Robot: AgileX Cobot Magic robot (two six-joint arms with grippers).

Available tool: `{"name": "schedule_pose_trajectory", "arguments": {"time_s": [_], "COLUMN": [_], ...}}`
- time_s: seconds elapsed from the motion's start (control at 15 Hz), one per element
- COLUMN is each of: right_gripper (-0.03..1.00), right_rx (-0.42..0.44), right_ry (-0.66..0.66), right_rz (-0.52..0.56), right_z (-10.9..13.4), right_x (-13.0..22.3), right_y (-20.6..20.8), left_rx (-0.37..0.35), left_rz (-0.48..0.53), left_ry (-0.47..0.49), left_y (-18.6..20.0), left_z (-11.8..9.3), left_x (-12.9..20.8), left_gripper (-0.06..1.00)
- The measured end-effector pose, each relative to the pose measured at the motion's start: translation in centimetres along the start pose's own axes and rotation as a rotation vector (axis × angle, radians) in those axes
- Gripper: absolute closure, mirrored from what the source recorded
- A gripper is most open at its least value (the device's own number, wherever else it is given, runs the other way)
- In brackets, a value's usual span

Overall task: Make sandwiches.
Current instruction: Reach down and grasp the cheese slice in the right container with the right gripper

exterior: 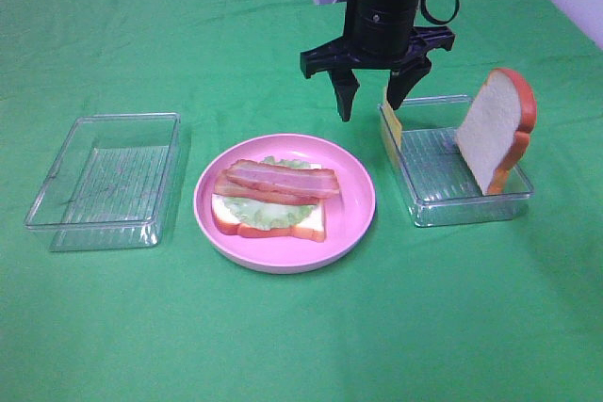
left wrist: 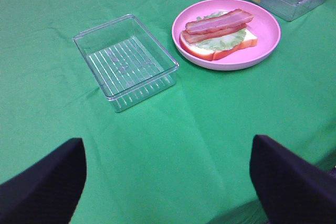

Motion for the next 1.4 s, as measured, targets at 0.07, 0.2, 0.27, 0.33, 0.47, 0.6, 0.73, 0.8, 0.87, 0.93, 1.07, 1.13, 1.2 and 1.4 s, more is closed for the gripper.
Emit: {"name": "schedule_pose_trajectory", "arguments": {"time_s": [0.07, 0.2, 0.27, 0.33, 0.47, 0.6, 0.73, 0.8, 0.87, 0.93, 1.07, 1.13, 1.2, 1.4], "right_gripper": [0.36, 0.37, 0.39, 0.41, 0.44, 0.45, 0.51, 0.51, 0.60, 0.70, 0.94, 0.94, 0.97, 0.97], "right_rx": [0.000, -0.003, -0.021, -0.029, -0.053, -0.084, -0.063, -0.063, -0.049, -0.036, -0.021, -0.021, -0.020, -0.015], "right_ry": [0.000, -0.058, -0.081, -0.095, -0.111, -0.115, -0.108, -0.108, -0.104, -0.099, -0.095, -0.095, -0.095, -0.093], "right_rz": [0.000, 0.020, 0.009, -0.002, -0.012, 0.009, 0.007, 0.007, 0.004, 0.000, 0.003, 0.003, 0.006, 0.007], "right_z": [0.0, -1.7, -2.3, -2.8, -3.0, -2.6, -2.8, -2.8, -3.0, -3.1, -3.3, -3.3, -3.3, -3.4], "right_x": [0.0, -0.5, -0.8, -1.1, -1.3, -1.4, -1.5, -1.5, -1.5, -1.5, -1.5, -1.5, -1.5, -1.4], "right_y": [0.0, -0.9, -0.9, -0.9, -1.1, -2.3, -2.6, -2.6, -2.6, -2.6, -2.6, -2.6, -2.6, -2.0], "left_rx": [0.000, 0.000, 0.000, 0.000, 0.000, 0.000, 0.000, 0.000, 0.000, 0.000, 0.000, 0.000, 0.000, 0.000], "left_rz": [0.000, 0.000, 0.000, 0.000, 0.000, 0.000, 0.000, 0.000, 0.000, 0.000, 0.000, 0.000, 0.000, 0.000], "left_ry": [0.000, 0.000, 0.000, 0.000, 0.000, 0.000, 0.000, 0.000, 0.000, 0.000, 0.000, 0.000, 0.000, 0.000], "left_y": [0.0, 0.0, 0.0, 0.0, 0.0, 0.0, 0.0, 0.0, 0.0, 0.0, 0.0, 0.0, 0.0, 0.0], "left_z": [0.0, 0.0, 0.0, 0.0, 0.0, 0.0, 0.0, 0.0, 0.0, 0.0, 0.0, 0.0, 0.0, 0.0], "left_x": [0.0, 0.0, 0.0, 0.0, 0.0, 0.0, 0.0, 0.0, 0.0, 0.0, 0.0, 0.0, 0.0, 0.0], "left_gripper": [0.14, 0.14, 0.14, 0.14, 0.14, 0.14, 0.14, 0.14, 0.14, 0.14, 0.14, 0.14, 0.14, 0.14]}}
Point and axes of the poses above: a point on each arm's last joint axis where the gripper is mounted, y pointing back along that axis away from the gripper, z along the wrist's bending axis when the last joint is at zero, x = y × z, the point moved 2 cm from there along -y, pointing out along that axis toward the gripper, and after that the axes turned 5 degrees about -y, right-handed, at the moved point
